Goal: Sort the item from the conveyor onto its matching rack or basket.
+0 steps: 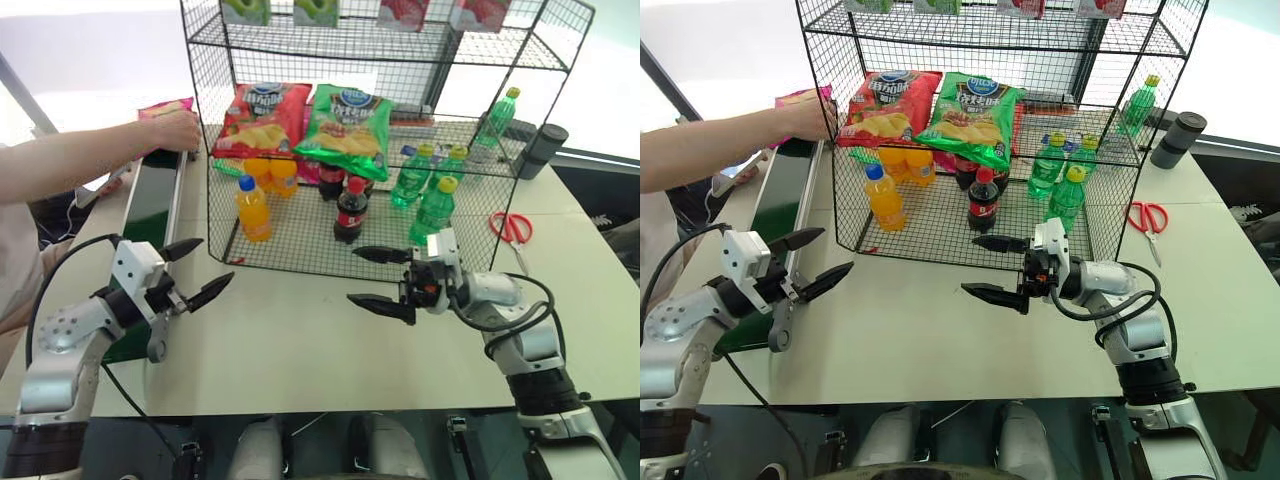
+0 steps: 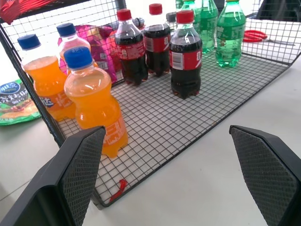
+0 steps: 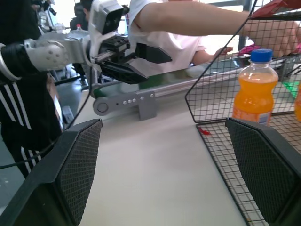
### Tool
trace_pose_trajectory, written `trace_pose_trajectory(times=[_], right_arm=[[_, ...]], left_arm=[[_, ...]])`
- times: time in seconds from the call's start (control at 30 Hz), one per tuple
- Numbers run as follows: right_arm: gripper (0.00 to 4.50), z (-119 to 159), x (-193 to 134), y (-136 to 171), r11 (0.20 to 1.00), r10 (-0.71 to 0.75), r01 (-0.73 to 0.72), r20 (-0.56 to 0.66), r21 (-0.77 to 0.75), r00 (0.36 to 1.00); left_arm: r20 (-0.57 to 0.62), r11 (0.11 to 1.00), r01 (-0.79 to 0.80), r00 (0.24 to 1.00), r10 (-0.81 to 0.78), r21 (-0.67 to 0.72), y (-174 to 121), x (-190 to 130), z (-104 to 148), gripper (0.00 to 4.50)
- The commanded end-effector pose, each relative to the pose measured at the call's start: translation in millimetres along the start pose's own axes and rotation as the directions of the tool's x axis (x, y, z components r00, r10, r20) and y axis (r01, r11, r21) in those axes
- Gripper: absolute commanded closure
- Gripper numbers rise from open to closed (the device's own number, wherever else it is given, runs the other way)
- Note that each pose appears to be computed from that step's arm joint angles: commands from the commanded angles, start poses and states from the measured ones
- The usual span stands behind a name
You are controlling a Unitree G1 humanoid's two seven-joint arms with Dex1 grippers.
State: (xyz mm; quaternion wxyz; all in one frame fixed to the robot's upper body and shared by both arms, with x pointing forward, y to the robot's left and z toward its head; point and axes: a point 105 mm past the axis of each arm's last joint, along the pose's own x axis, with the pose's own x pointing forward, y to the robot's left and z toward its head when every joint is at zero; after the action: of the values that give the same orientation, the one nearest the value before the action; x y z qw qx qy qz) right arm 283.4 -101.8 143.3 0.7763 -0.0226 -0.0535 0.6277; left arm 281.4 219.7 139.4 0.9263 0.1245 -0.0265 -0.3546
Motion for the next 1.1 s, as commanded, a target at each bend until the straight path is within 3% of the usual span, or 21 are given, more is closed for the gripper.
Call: trace_pose_trajectory(times=[0.03,0.5,0.7,0.83,1.1], right_arm=[[0.13,7.1,1.3,-2.2,0.998,0.003,-0.003,0.005,-0.065,1.0],[0.13,1.8,-1.1,-7.5,0.994,-0.024,0.02,-0.034,-0.107,0.999],[0.13,-3.8,2.2,-8.2,0.991,-0.058,0.053,-0.038,-0.123,0.998],[0.13,-4.9,2.0,-8.3,0.991,-0.064,0.058,-0.043,-0.124,0.997],[0.13,-7.6,6.6,-12.8,0.989,-0.044,0.036,-0.055,-0.144,0.998]], left_arm=[[0.023,0.999,-0.019,1.0,0.018,0.034,2.0,-5.7,10.4,0.0],[-0.009,0.99,-0.105,0.994,0.107,0.09,10.2,-14.2,4.2,0.0],[-0.063,0.958,-0.136,0.986,0.156,0.252,12.4,-28.2,-3.3,0.0],[-0.109,0.855,-0.155,0.965,0.238,0.495,22.0,-48.2,-5.8,0.0],[-0.045,0.627,-0.318,0.869,0.492,0.712,43.3,-95.5,5.9,0.0]])
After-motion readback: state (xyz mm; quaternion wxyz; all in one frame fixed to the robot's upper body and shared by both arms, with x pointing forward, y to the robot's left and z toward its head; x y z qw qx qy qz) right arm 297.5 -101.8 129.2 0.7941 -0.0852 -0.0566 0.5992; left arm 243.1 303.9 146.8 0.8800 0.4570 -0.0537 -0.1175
